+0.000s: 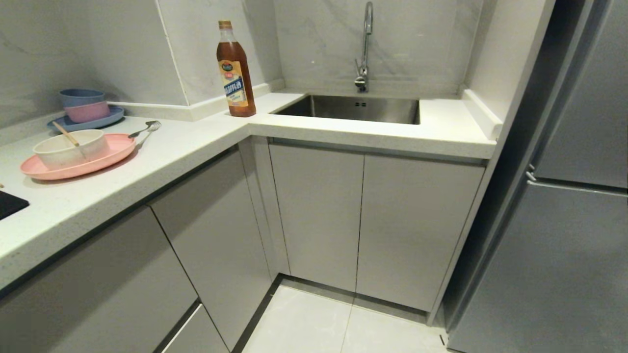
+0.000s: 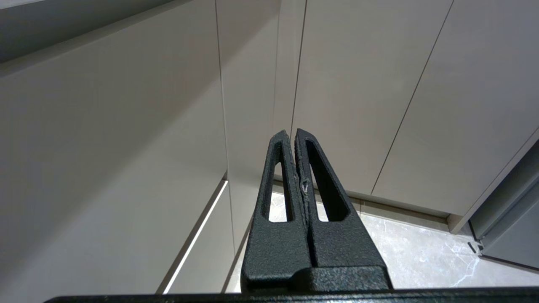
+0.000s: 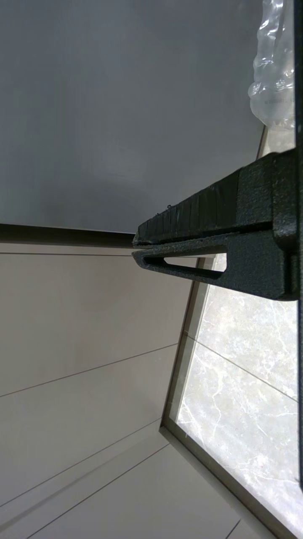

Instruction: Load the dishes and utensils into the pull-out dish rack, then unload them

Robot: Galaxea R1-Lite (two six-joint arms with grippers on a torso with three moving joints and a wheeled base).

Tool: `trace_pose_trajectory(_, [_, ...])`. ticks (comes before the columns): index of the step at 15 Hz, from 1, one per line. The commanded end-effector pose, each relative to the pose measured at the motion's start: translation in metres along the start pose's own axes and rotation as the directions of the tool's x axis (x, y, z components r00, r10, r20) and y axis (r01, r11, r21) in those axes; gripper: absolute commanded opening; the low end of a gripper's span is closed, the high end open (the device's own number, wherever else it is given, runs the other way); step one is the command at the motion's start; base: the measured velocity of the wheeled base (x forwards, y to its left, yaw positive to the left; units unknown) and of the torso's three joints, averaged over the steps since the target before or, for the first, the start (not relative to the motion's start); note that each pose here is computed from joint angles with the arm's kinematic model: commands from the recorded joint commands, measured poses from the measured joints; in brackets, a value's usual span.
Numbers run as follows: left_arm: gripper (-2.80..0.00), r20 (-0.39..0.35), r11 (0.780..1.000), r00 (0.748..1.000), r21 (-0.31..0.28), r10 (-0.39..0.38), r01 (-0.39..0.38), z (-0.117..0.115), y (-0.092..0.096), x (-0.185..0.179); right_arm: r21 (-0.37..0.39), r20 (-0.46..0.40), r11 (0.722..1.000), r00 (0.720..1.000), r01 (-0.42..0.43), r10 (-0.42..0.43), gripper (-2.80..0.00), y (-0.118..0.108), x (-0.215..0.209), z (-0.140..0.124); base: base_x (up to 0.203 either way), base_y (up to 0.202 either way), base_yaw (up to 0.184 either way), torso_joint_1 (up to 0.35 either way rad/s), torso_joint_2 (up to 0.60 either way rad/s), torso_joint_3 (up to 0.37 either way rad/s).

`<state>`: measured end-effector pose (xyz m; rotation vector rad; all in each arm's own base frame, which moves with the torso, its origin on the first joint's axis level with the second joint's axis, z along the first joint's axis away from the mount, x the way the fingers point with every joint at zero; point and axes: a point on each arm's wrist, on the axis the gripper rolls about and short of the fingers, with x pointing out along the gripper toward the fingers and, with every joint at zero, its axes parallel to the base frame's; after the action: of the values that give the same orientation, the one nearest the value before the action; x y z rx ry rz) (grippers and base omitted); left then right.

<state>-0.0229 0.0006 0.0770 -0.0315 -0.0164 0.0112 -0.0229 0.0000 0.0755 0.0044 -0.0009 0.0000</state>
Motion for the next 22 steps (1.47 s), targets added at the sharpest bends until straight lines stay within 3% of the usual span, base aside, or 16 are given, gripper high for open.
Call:
trace_pose_trajectory(1, [-2.8,0.002,1.0,1.0,-0.002,0.0,0.0,0.0,0.0,-0.0001,0.0,-0.001,1.0,1.0,0.0,0.0,-2.8,0.0,0.0001,0.0,0.0,0.0,0.0,0.0,0.0,0.0])
trace_pose_trajectory(22, [-2.8,0.002,1.0,1.0,-0.001,0.002,-0.002,0.0,0.0,-0.0001,0.0,-0.001,1.0,1.0,0.0,0.0,-2.8,0.0,0.0001,0.0,0.0,0.0,0.0,0.0,0.0,0.0])
